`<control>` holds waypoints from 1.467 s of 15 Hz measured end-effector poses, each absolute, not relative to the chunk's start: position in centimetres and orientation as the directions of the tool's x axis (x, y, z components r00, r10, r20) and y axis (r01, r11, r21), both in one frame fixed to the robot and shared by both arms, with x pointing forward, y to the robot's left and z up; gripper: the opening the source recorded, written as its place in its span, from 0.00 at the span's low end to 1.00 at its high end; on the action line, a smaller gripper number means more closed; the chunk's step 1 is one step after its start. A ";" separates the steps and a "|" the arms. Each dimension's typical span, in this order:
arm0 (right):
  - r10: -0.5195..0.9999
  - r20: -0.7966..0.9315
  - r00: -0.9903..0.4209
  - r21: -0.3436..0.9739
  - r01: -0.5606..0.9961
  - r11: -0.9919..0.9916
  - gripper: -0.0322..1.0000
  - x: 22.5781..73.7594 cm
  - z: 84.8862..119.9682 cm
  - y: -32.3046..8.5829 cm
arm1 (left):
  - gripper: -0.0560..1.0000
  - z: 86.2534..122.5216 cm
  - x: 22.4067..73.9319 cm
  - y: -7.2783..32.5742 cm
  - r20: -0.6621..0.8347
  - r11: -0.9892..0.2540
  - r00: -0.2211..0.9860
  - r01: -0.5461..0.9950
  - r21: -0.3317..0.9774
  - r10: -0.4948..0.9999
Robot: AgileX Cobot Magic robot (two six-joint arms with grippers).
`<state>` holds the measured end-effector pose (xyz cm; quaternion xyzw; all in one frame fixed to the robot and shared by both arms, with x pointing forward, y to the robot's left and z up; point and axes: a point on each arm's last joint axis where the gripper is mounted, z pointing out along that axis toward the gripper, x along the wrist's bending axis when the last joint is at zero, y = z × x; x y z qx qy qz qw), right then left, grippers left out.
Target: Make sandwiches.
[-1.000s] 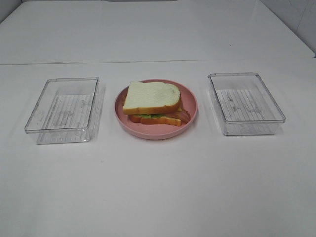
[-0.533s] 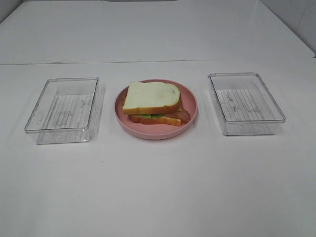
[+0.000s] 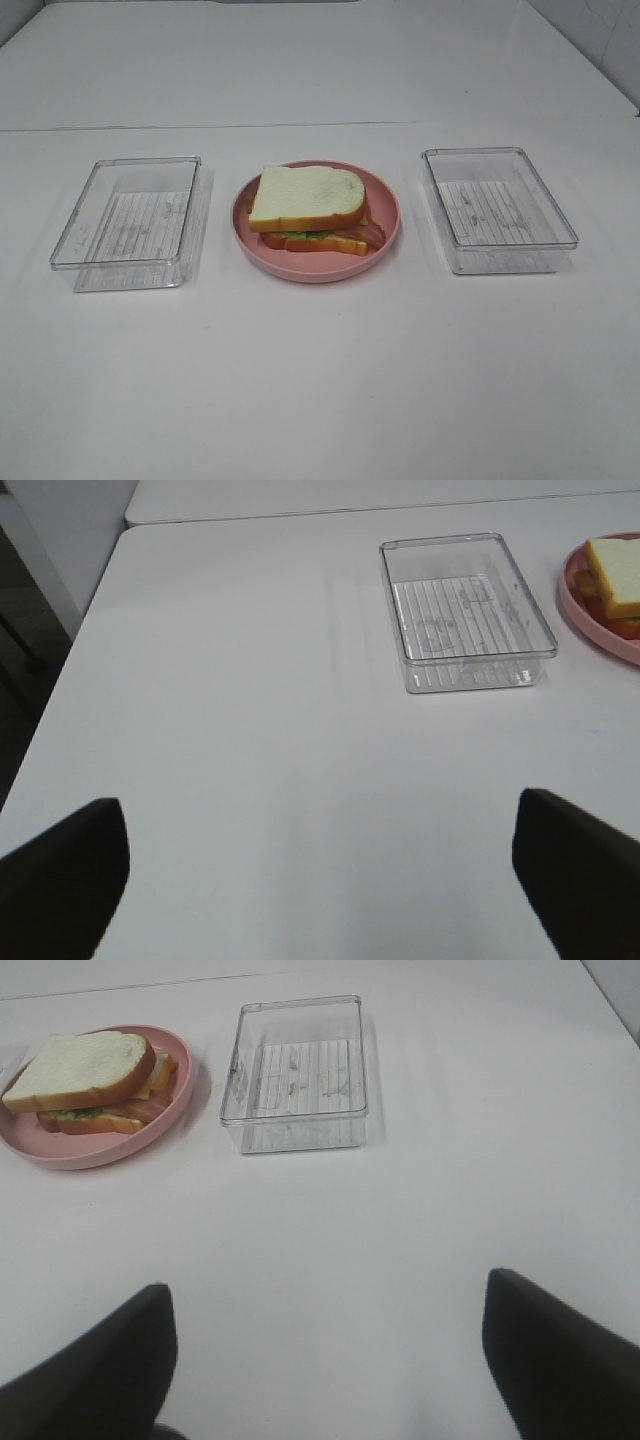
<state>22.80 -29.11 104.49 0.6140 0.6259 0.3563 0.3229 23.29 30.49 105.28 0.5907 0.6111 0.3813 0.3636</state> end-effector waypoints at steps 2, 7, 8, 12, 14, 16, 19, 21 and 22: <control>0.999 0.033 -0.037 0.843 0.538 -0.008 0.79 22.8 104.5 -29.1 | 0.99 105.3 23.3 30.5 0.006 0.018 -0.052 0.445 0.896 0.999; 0.999 0.037 -0.040 0.843 0.538 -0.009 0.79 22.8 104.5 -29.1 | 0.99 105.3 23.3 30.5 0.006 0.018 -0.052 0.445 0.896 0.999; 0.999 0.037 -0.040 0.843 0.538 -0.009 0.79 22.8 104.5 -29.1 | 0.99 105.3 23.3 30.5 0.006 0.018 -0.052 0.445 0.896 0.999; 0.999 0.037 -0.040 0.843 0.538 -0.009 0.79 22.8 104.5 -29.1 | 0.99 105.3 23.3 30.5 0.006 0.018 -0.052 0.445 0.896 0.999; 0.999 0.037 -0.040 0.843 0.538 -0.009 0.79 22.8 104.5 -29.1 | 0.99 105.3 23.3 30.4 0.007 0.011 -0.039 0.445 0.895 0.999; 0.999 0.037 -0.040 0.843 0.538 -0.009 0.79 22.8 104.5 -29.1 | 0.99 105.3 23.3 30.1 0.000 0.005 -0.012 0.445 0.895 1.000; 0.999 0.037 -0.040 0.843 0.538 -0.009 0.79 22.8 104.5 -29.1 | 0.99 105.3 23.3 30.0 0.001 -0.004 0.006 0.445 0.895 1.000; 0.999 0.037 -0.040 0.843 0.538 -0.009 0.79 22.8 104.5 -29.1 | 0.99 105.3 23.3 30.0 0.001 -0.004 0.006 0.445 0.895 1.000; 0.999 0.037 -0.040 0.843 0.538 -0.009 0.79 22.8 104.5 -29.1 | 0.99 105.3 23.3 30.0 0.001 -0.004 0.006 0.445 0.895 1.000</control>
